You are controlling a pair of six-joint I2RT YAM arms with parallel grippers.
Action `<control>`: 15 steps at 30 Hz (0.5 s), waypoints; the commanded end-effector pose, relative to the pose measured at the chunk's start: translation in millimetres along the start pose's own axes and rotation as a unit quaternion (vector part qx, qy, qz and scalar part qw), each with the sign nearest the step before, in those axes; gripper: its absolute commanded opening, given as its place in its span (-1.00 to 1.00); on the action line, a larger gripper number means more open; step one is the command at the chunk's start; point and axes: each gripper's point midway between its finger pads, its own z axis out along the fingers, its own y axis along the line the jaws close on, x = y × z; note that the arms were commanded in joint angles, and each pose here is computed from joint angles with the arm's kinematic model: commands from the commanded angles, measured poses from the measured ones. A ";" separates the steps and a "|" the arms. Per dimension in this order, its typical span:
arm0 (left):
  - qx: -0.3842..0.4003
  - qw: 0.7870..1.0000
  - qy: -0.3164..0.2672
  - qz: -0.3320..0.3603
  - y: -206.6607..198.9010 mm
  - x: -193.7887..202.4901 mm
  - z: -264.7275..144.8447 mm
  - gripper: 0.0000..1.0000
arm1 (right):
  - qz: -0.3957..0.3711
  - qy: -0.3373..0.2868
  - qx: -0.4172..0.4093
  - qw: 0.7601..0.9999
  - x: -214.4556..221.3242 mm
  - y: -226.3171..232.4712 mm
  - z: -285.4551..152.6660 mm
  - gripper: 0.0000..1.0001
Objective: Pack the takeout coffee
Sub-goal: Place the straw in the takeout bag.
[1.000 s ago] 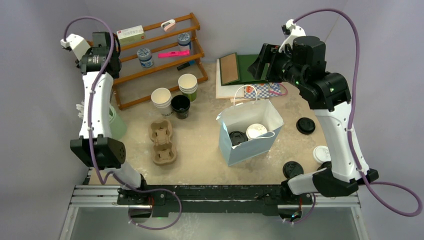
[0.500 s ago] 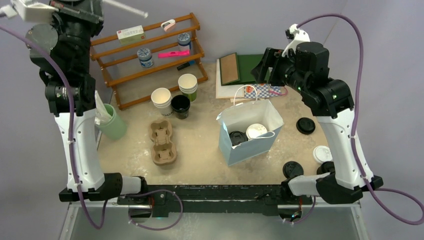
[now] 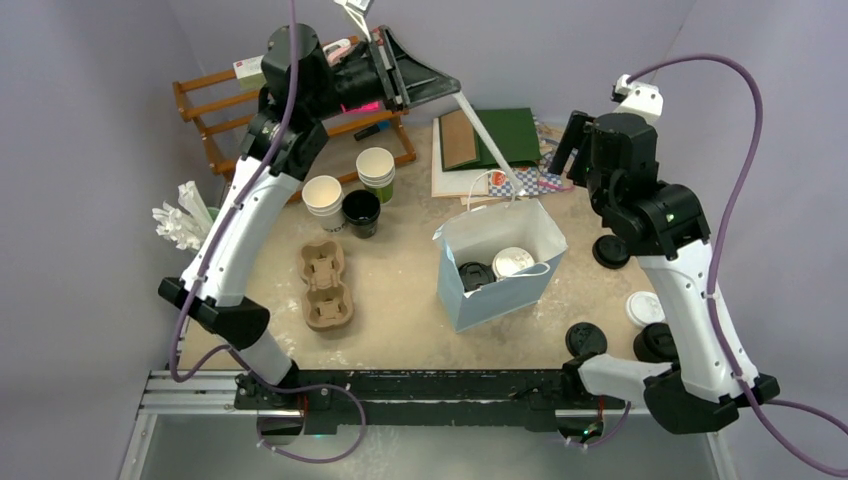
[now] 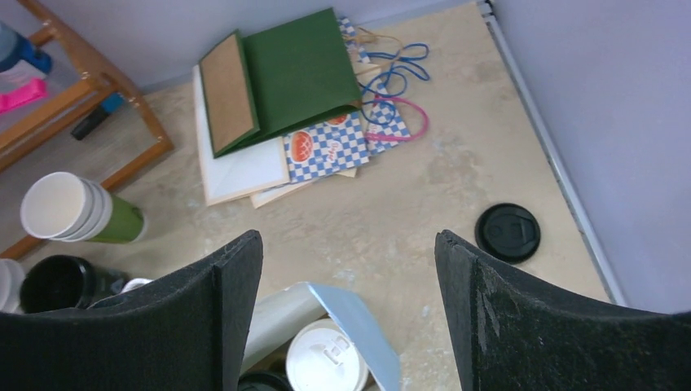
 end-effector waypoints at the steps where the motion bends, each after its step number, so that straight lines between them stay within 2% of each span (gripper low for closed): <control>1: 0.089 0.994 0.042 0.046 -80.8 22.2 -40.9 -1.00 | 0.014 -0.035 0.042 0.998 -7.9 -19.4 -2.8 0.58; 4: 0.070 0.994 0.074 0.031 -64.6 46.6 -39.8 -1.00 | 0.015 -0.031 0.044 0.998 0.2 -22.7 -2.9 0.58; 6: 0.036 0.995 0.089 0.031 -39.6 66.2 -36.2 -1.00 | 0.016 -0.031 0.043 0.998 2.4 -23.6 -3.5 0.58; 10: 0.012 0.996 0.081 0.046 -10.2 89.9 -25.4 -1.00 | 0.024 -0.037 0.037 0.998 1.6 -23.3 -5.7 0.58; 12: -0.005 0.995 0.074 0.068 1.8 100.6 -16.2 -1.00 | 0.027 -0.040 0.034 0.998 1.0 -22.5 -5.9 0.58; 15: -0.047 0.986 0.083 0.138 21.8 118.1 1.8 -1.00 | 0.034 -0.045 0.030 0.998 -1.2 -21.0 -6.6 0.58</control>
